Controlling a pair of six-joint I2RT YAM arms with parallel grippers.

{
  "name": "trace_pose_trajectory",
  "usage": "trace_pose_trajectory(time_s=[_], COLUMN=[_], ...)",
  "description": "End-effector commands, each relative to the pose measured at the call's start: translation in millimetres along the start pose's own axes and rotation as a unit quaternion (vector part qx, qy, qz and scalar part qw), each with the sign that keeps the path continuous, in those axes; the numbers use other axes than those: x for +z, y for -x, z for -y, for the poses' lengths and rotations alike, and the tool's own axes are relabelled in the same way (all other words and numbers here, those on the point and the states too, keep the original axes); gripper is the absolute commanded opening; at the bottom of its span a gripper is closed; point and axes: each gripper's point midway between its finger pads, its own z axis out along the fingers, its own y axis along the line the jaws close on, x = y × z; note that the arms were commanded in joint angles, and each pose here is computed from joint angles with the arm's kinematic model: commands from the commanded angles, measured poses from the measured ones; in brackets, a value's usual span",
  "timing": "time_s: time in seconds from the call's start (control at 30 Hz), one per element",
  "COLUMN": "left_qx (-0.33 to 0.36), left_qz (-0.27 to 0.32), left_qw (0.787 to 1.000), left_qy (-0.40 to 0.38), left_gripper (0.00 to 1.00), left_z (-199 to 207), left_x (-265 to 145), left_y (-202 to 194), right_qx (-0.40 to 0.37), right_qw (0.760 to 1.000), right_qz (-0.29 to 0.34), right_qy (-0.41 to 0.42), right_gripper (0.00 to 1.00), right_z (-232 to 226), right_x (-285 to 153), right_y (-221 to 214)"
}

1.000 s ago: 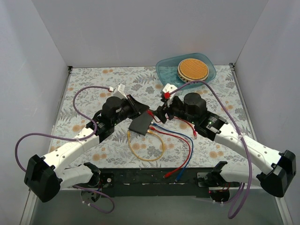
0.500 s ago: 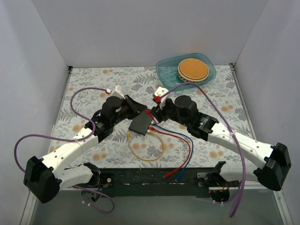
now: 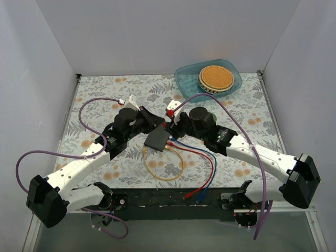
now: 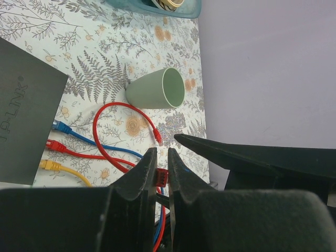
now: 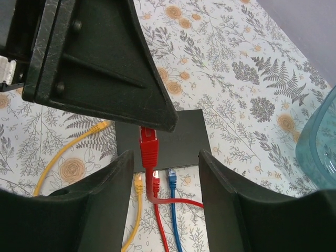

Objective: Insert the plug into the switch port

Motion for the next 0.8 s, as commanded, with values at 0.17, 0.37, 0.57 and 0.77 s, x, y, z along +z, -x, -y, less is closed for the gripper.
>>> trace_pose_trajectory(time_s=[0.17,0.37,0.57,0.77], left_qx=[0.006,0.006,0.013,0.042], left_qz=[0.018,0.019,0.018,0.046], left_qw=[0.999,0.999,0.999,0.997], left_qy=[-0.028,-0.030,-0.023,0.034], left_gripper=[0.00,0.00,0.00,0.70], left_z=[23.5,24.1,20.1,-4.3], left_x=[-8.1,-9.5,-8.1,-6.8], left_y=[13.5,13.9,13.2,23.3], right_qx=[-0.009,-0.009,-0.011,-0.015], right_qw=[1.000,1.000,1.000,1.000], right_qz=[0.015,0.014,0.011,-0.008], right_qy=[0.003,0.006,0.000,-0.014], right_gripper=[0.53,0.23,0.01,0.01], right_z=[-0.8,-2.3,-0.3,7.1], right_x=[9.6,10.6,8.6,5.6], right_y=[7.6,5.7,3.8,-8.0])
